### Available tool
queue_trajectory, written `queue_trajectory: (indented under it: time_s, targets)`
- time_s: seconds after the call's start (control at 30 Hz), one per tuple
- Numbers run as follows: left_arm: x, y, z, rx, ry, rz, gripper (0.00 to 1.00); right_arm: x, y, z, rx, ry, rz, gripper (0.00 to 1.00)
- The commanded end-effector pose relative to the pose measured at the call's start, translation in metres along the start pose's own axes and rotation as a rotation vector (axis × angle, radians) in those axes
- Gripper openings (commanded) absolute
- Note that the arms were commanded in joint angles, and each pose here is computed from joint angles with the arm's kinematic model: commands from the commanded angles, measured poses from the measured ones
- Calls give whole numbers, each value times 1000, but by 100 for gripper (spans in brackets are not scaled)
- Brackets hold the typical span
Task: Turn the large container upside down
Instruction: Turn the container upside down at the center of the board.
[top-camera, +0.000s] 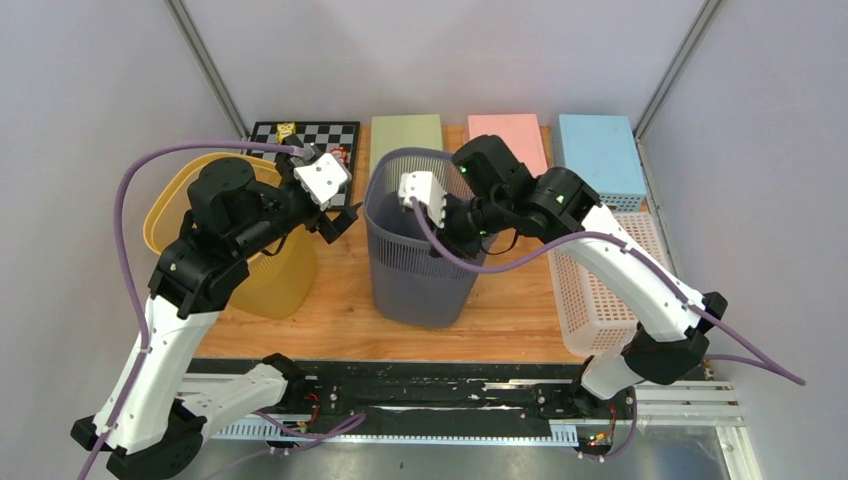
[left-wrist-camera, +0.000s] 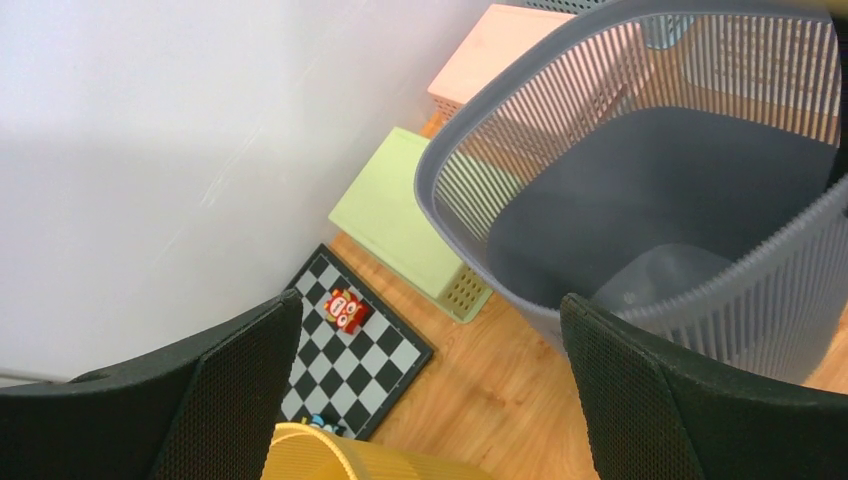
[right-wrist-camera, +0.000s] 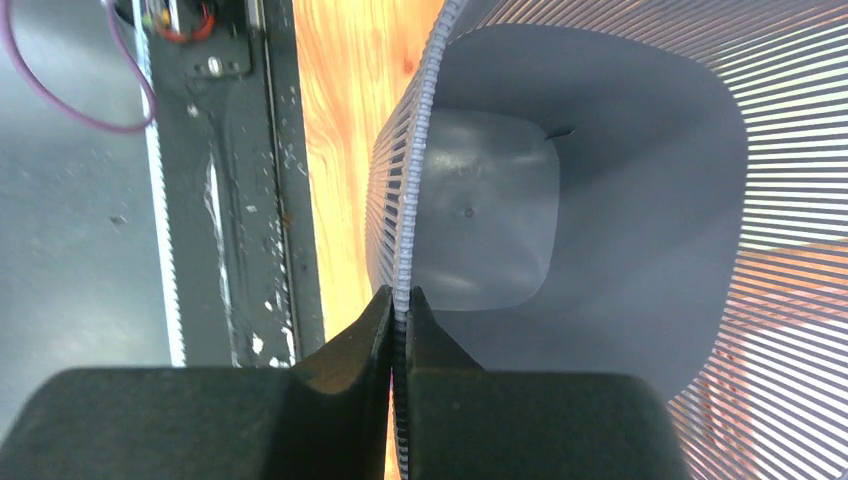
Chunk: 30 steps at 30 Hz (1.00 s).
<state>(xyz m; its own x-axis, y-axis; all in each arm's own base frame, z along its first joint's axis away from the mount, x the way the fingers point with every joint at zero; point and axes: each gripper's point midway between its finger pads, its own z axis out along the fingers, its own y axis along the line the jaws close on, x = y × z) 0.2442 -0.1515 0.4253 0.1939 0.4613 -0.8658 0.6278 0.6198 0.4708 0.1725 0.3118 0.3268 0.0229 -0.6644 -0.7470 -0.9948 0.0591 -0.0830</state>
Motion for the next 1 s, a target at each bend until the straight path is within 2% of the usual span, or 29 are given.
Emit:
queue_trajectory:
  time_s: [0.0, 0.37, 0.6, 0.73, 0.97]
  targets:
    - [-12, 2, -6, 2, -38, -4, 100, -53, -23, -48, 80, -270, 164, 2]
    - [-2, -19, 3, 105, -27, -9, 100, -56, -61, -87, 29, -559, 603, 2]
    - [18, -34, 15, 161, 17, -35, 100, -54, -75, -112, 33, -718, 785, 2]
    - [32, -45, 20, 195, 46, -61, 100, -43, -86, -110, 82, -727, 846, 2]
    - [55, -70, 22, 286, 77, -86, 100, 21, -124, -72, 204, -704, 1008, 2]
